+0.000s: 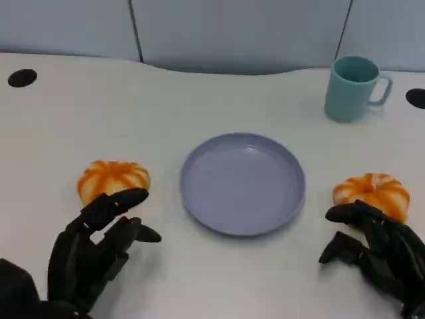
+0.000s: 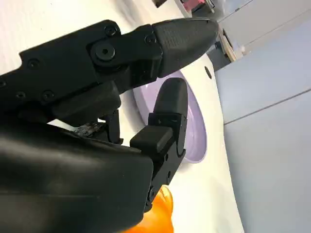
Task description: Grasp the bread from the table and place it into the plate.
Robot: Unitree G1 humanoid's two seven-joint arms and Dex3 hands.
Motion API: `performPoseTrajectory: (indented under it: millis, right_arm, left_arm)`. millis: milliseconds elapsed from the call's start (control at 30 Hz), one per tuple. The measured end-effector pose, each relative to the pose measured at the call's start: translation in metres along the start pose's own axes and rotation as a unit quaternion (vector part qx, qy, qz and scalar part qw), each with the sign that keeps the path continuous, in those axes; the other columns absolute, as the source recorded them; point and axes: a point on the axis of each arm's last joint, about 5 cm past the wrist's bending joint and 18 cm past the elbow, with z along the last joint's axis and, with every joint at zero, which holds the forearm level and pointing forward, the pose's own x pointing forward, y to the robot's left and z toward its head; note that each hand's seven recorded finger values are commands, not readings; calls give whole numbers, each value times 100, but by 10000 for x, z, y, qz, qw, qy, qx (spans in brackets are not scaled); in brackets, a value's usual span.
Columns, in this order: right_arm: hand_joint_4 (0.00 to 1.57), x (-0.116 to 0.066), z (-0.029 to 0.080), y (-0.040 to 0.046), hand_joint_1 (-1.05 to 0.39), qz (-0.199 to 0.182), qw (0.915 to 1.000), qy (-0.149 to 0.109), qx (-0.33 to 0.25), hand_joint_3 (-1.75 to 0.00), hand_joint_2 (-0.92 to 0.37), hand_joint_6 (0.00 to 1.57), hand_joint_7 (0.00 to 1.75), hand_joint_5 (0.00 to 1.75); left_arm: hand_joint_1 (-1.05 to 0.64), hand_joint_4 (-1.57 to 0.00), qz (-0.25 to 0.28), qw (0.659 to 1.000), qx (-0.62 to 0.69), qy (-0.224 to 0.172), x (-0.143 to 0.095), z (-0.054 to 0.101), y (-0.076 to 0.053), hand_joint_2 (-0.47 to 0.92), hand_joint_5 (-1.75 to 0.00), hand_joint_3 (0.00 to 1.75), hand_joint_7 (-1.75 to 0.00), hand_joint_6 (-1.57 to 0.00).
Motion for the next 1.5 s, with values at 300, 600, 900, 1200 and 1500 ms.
performPoseTrajectory:
  millis: [300, 600, 900, 1200, 1500]
  right_arm:
    - [63, 54, -13, 56, -46, 75, 10000, 19, -55, -18, -92, 64, 102, 143]
    - [64, 72, -14, 63, -45, 87, 10000, 25, -42, -18, -92, 63, 102, 143]
    - [64, 84, -11, 67, -46, 98, 9999, 19, -37, -18, -92, 64, 101, 142]
    - [65, 95, -12, 67, -46, 99, 9999, 13, -18, -16, -92, 65, 101, 142]
    - [63, 90, -6, 74, -44, 51, 10000, 12, -53, -18, -92, 63, 101, 142]
  left_arm:
    - [-59, -23, -500, 9866, 1515, -349, 70, 158, 145, 92, -58, 8, 0, -42]
    - [-60, -11, -979, 9140, 3886, -637, 226, 550, 240, 90, -41, 4, 0, -29]
    - [-70, -3, -1157, 8358, 5299, -856, 351, 705, 246, 92, -35, 3, 0, -23]
    - [-71, -3, -1325, 7166, 6826, -554, 644, 883, 200, 91, -19, 1, -1, -23]
    - [-70, -6, -1571, 6221, 7660, 396, 1050, 803, 119, 88, -15, 0, 0, -19]
